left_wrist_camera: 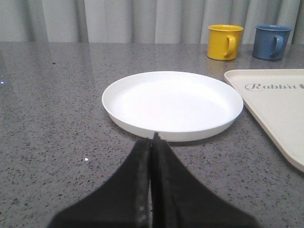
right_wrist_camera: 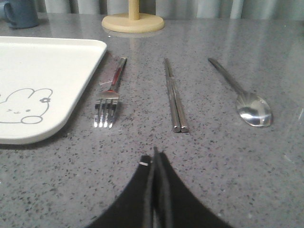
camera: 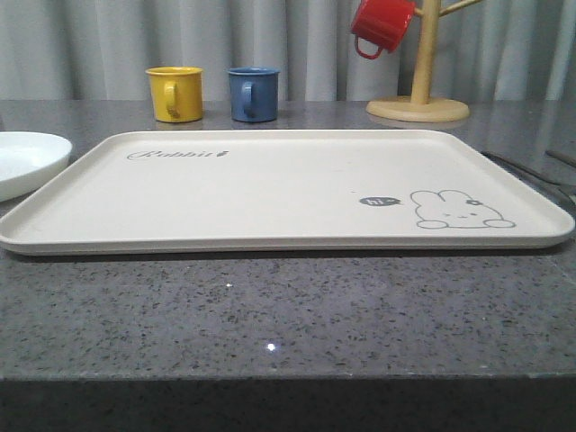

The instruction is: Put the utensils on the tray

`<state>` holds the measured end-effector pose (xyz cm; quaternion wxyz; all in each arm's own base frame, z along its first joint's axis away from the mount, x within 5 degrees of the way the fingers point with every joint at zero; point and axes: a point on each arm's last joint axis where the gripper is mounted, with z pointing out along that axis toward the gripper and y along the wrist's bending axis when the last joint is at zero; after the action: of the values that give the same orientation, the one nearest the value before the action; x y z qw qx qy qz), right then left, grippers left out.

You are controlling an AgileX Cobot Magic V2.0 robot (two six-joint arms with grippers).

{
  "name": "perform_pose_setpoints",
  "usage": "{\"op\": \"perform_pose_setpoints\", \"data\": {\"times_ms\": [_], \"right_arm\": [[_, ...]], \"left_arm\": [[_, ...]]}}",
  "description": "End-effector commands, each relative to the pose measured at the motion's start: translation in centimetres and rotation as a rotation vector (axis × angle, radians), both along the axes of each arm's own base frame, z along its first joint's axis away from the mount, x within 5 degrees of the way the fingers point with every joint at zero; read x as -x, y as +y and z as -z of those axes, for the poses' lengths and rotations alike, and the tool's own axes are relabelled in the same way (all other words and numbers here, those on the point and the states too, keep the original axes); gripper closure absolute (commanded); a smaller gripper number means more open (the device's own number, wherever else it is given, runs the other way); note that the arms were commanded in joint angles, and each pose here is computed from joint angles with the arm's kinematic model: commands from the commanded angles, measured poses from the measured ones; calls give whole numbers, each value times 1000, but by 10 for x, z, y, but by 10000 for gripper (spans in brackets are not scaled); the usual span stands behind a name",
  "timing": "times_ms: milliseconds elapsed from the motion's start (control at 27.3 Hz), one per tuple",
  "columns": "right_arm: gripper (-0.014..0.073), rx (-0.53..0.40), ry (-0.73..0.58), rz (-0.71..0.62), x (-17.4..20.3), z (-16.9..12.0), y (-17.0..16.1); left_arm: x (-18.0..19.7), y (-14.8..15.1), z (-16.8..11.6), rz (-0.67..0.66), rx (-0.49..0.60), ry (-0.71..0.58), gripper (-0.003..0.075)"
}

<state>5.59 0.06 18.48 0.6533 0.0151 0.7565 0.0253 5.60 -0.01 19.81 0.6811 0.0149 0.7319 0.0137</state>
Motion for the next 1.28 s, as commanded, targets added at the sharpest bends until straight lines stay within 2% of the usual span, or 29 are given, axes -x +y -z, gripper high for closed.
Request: {"op": "perform_pose_setpoints", "data": {"times_ms": [0, 1246], "right_arm": [[663, 8, -118, 1, 1, -13, 0], [663, 7, -129, 0, 1, -14, 0]], "left_arm": [[1, 0, -8, -1, 21, -103, 738], [1, 0, -8, -1, 21, -106, 738]]}}
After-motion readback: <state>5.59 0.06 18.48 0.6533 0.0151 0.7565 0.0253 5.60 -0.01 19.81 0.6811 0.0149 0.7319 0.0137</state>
